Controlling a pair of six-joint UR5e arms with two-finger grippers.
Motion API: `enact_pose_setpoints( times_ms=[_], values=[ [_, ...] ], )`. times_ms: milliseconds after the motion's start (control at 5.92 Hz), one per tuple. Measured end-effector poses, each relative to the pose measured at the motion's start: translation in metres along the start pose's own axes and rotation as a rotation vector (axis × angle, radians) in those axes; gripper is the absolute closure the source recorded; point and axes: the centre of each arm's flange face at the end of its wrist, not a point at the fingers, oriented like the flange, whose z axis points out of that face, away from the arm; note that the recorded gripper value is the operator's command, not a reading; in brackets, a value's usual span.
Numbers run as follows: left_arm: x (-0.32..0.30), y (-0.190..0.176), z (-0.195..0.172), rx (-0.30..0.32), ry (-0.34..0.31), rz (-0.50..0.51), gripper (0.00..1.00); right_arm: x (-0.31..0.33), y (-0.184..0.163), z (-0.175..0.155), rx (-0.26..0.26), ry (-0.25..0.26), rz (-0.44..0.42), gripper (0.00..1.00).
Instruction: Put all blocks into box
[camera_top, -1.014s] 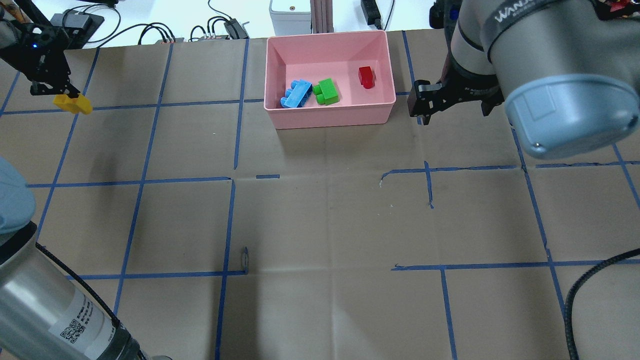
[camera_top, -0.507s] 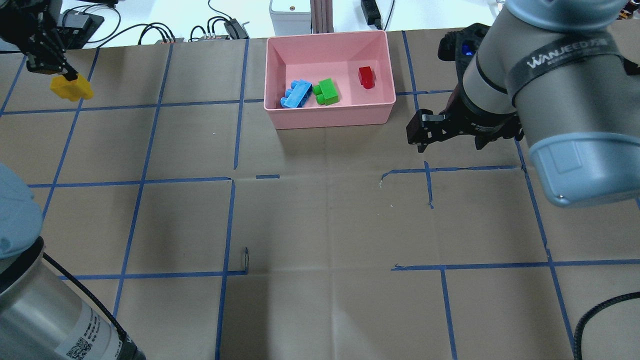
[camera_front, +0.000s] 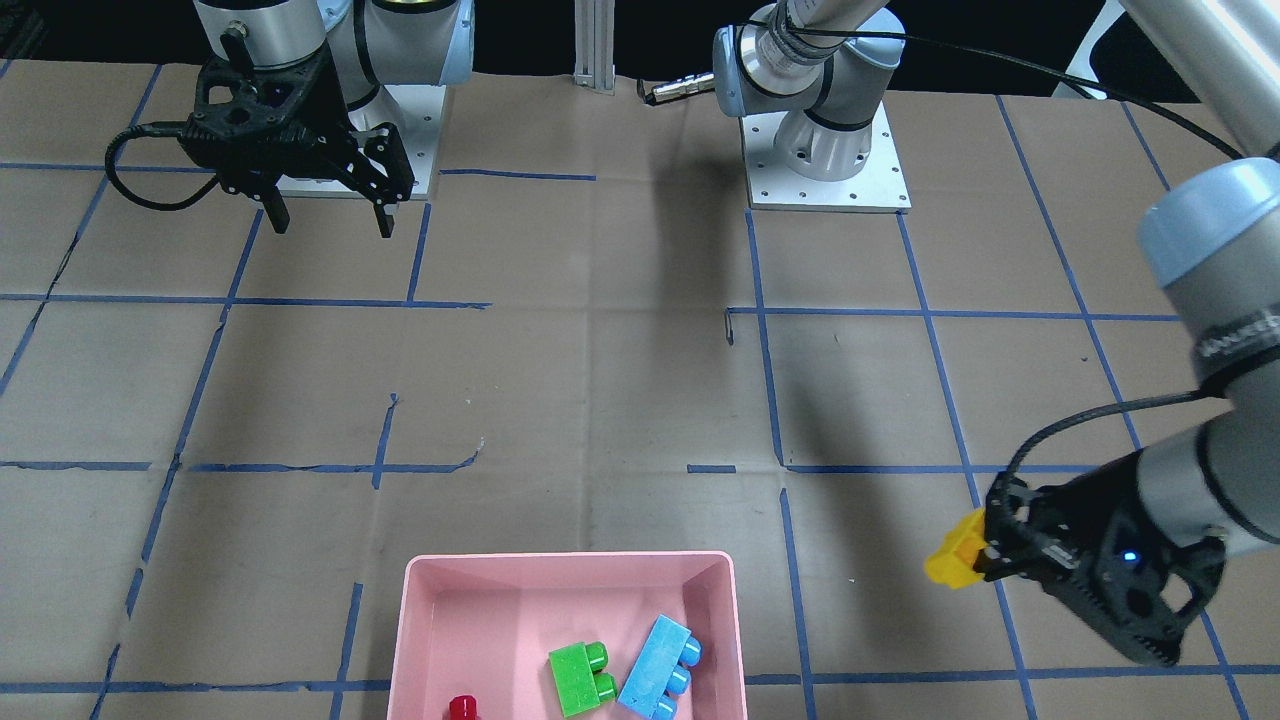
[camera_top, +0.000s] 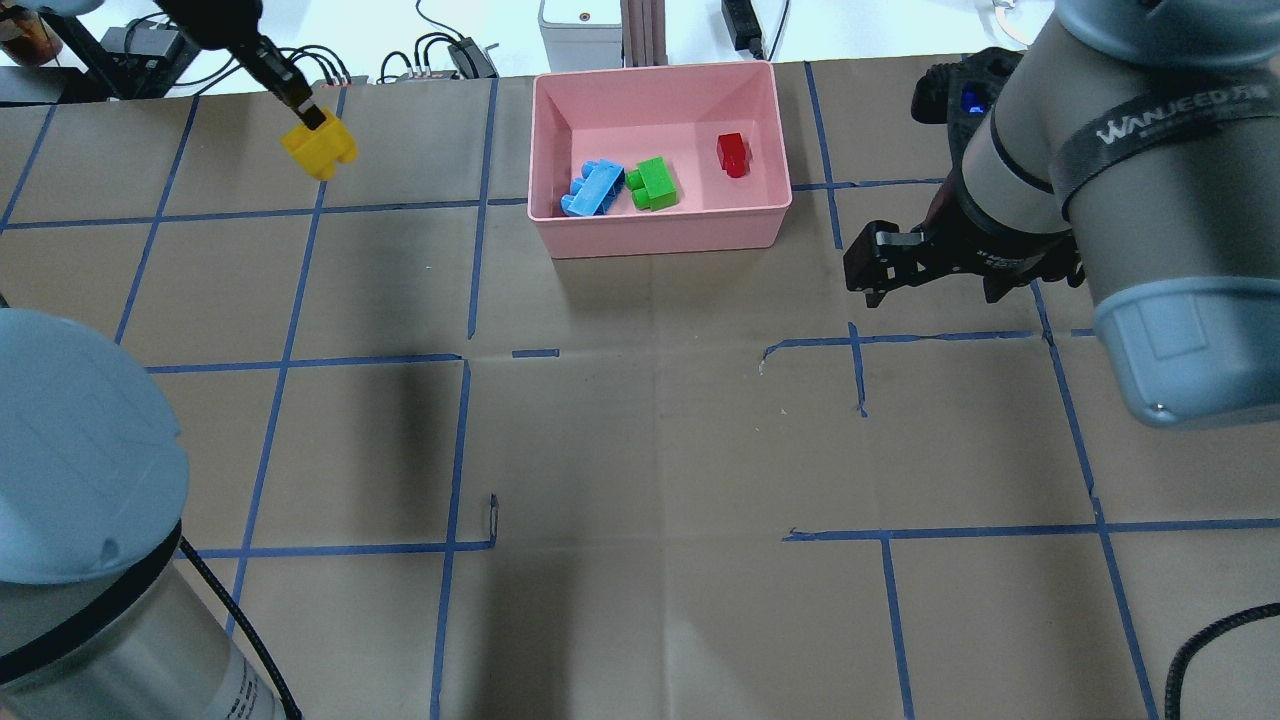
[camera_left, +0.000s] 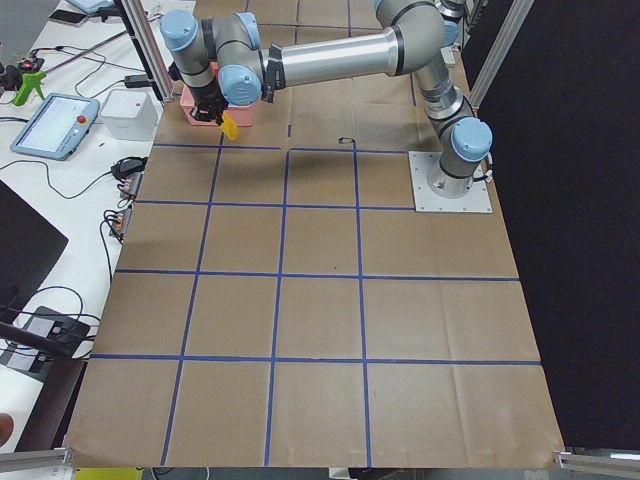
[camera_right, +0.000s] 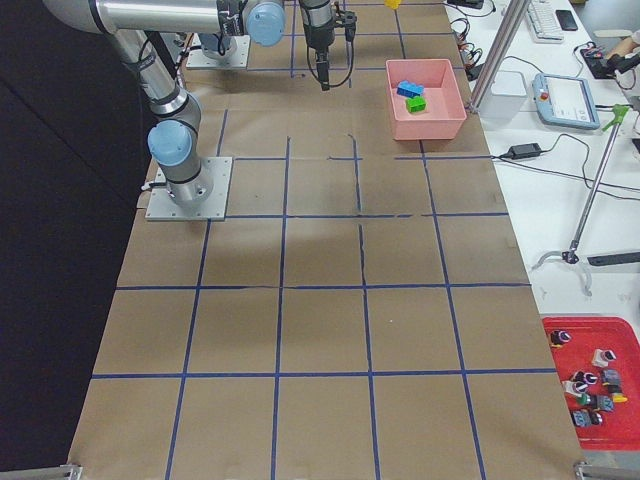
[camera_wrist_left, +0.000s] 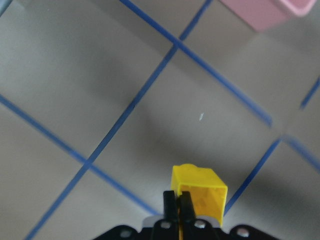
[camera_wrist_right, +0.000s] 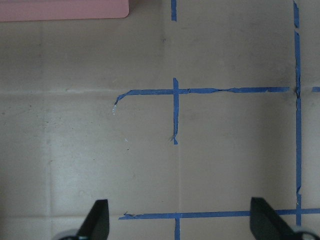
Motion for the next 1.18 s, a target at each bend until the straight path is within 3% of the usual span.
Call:
enact_pose_setpoints(
  times_ms=[338, 676, 845, 1014, 1183],
  values=[
    [0.093, -0.074, 0.036, 0.053, 0.004, -0.269, 1.0, -0.001, 0.0, -0.001, 0.004, -0.009, 0.003, 0.0],
    [0.151, -0.129, 0.099, 0.109, -0.004, -0.423, 0.96, -0.002, -0.001, 0.0, 0.005, -0.012, 0.003, 0.0],
    [0.152, -0.143, 0.134, 0.121, -0.009, -0.44, 0.61, -0.002, -0.001, 0.001, 0.004, -0.011, 0.003, 0.0],
    [0.148, -0.147, 0.15, 0.132, -0.029, -0.442, 0.18, -0.002, -0.002, 0.001, 0.006, -0.01, 0.002, 0.0],
    [0.144, -0.149, 0.153, 0.154, -0.067, -0.441, 0.0, -0.002, -0.002, 0.001, 0.007, -0.011, 0.001, 0.0]
  ],
)
